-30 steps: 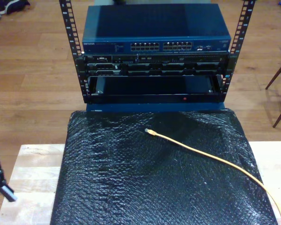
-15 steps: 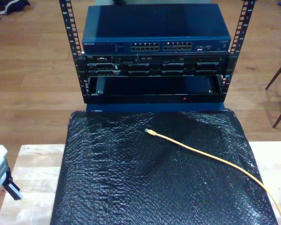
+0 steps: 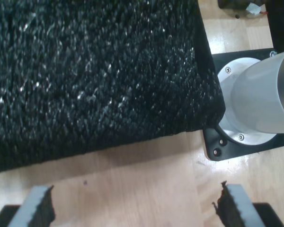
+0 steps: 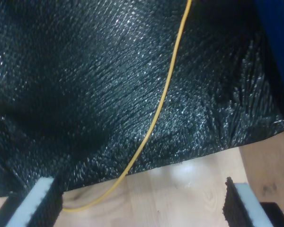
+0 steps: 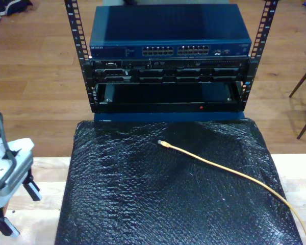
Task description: Grab the cable and plug it in
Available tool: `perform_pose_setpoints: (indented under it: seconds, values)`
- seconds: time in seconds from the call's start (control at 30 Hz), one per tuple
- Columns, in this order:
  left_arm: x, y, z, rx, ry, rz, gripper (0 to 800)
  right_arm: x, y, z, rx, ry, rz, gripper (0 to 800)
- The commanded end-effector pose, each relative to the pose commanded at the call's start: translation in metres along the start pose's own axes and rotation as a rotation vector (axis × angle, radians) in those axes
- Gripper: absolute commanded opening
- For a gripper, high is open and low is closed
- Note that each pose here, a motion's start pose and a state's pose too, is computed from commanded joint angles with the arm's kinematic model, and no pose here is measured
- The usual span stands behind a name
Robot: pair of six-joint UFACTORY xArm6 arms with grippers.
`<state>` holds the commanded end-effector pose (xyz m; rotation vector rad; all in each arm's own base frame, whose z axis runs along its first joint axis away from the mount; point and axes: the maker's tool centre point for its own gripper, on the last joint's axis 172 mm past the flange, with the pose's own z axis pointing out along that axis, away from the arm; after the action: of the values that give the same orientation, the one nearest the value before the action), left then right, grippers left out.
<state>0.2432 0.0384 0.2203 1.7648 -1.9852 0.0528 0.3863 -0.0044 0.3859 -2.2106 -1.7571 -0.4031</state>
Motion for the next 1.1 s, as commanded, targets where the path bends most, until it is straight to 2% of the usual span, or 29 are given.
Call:
perform_pose_setpoints:
  seconds: [0.13,0.4,0.53,0.63,0.93,1.1]
  values:
    - [0.000,-0.002,-0.005,0.008,-0.005,0.001,800,0.017,0.008,0.019,0.015,-0.040,-0.009,796]
    - [0.000,-0.004,-0.009,0.015,-0.009,0.003,800,0.052,0.014,0.045,0.021,-0.049,0.009,797]
    - [0.001,-0.002,-0.009,0.014,-0.006,0.000,800,0.058,0.018,0.048,0.000,-0.053,0.053,797]
    - [0.001,-0.002,-0.010,0.014,-0.006,-0.001,800,0.066,0.022,0.054,-0.020,-0.064,0.038,797]
    - [0.001,-0.002,-0.010,0.014,-0.006,-0.019,800,0.053,0.026,0.084,-0.066,-0.057,0.067,797]
    - [0.004,-0.003,-0.009,0.016,0.005,-0.027,800,0.041,0.025,0.103,-0.064,-0.067,0.168,798]
